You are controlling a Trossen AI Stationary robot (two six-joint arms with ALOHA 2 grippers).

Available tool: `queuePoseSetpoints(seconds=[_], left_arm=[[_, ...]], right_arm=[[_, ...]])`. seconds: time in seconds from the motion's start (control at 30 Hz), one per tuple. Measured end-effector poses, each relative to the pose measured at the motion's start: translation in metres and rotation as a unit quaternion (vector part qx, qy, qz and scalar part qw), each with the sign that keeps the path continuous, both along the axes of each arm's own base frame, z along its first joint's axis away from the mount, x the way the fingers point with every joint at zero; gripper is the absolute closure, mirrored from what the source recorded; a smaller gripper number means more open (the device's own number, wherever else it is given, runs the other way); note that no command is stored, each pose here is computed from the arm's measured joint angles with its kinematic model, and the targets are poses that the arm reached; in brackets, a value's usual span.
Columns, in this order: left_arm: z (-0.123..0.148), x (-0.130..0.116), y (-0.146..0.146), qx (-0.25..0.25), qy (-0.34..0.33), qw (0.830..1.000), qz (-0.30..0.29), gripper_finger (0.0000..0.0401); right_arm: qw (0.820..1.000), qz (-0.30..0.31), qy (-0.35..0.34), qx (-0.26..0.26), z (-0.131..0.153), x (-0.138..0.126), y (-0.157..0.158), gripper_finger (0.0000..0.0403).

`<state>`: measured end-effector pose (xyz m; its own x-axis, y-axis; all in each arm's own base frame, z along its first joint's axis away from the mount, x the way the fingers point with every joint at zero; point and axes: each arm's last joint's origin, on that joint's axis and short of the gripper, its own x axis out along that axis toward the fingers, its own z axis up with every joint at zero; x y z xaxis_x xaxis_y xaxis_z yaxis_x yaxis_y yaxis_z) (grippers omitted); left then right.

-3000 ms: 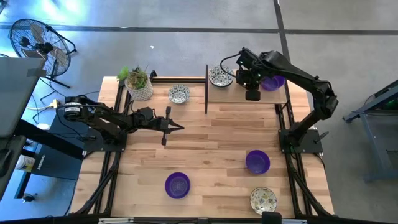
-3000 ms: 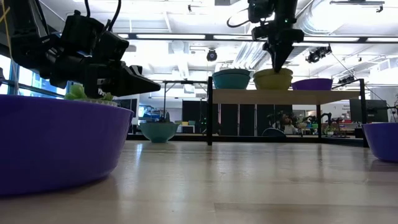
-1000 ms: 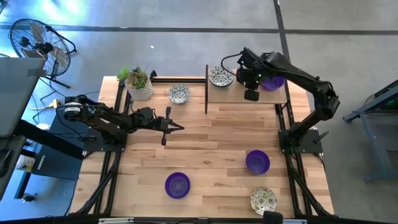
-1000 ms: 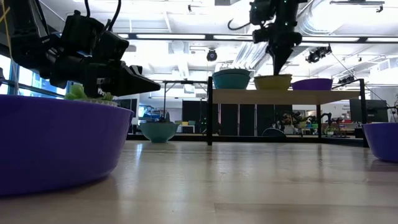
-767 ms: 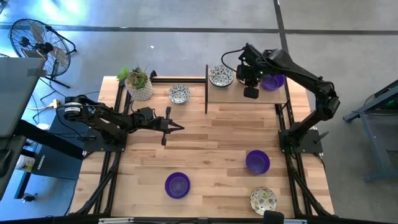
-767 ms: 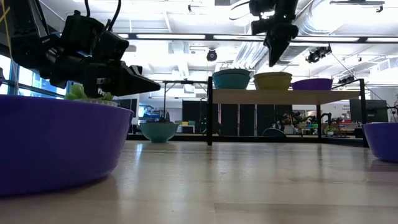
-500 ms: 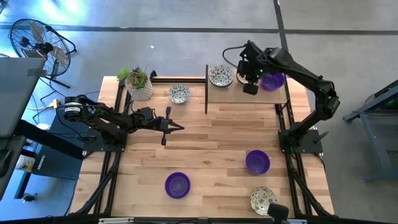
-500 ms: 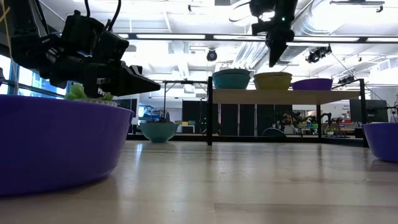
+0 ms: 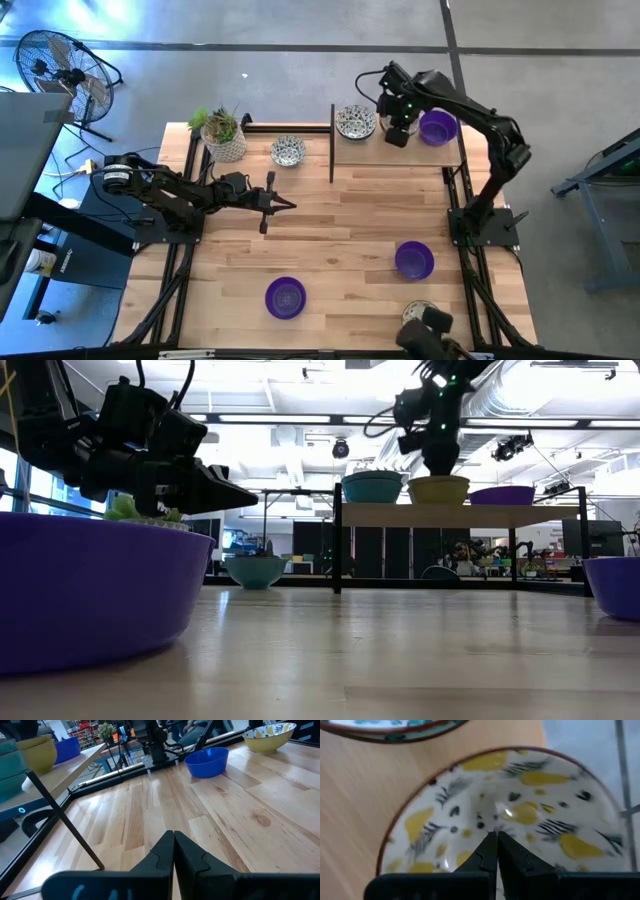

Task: Pick & Place Mini bowls
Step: Stack the top white patterned bowl on the white patterned bowl on the shelf

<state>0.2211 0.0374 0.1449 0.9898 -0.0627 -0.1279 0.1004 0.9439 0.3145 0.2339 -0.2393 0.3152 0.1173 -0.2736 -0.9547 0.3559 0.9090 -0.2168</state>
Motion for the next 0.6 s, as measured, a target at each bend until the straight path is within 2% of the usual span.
queuePoseSetpoints(seconds=[0.4, 0.6], left_arm=[[0.0, 0.0, 0.0, 0.0, 0.0, 1.0, -0.001, 0.04], [0.0, 0.0, 0.0, 0.0, 0.0, 1.0, -0.001, 0.04]], right_arm=[[0.998, 0.012, -0.014, 0.057, -0.003, -0.001, 0.005, 0.0402], [0.998, 0.014, -0.013, 0.067, -0.001, -0.002, 0.009, 0.0402]])
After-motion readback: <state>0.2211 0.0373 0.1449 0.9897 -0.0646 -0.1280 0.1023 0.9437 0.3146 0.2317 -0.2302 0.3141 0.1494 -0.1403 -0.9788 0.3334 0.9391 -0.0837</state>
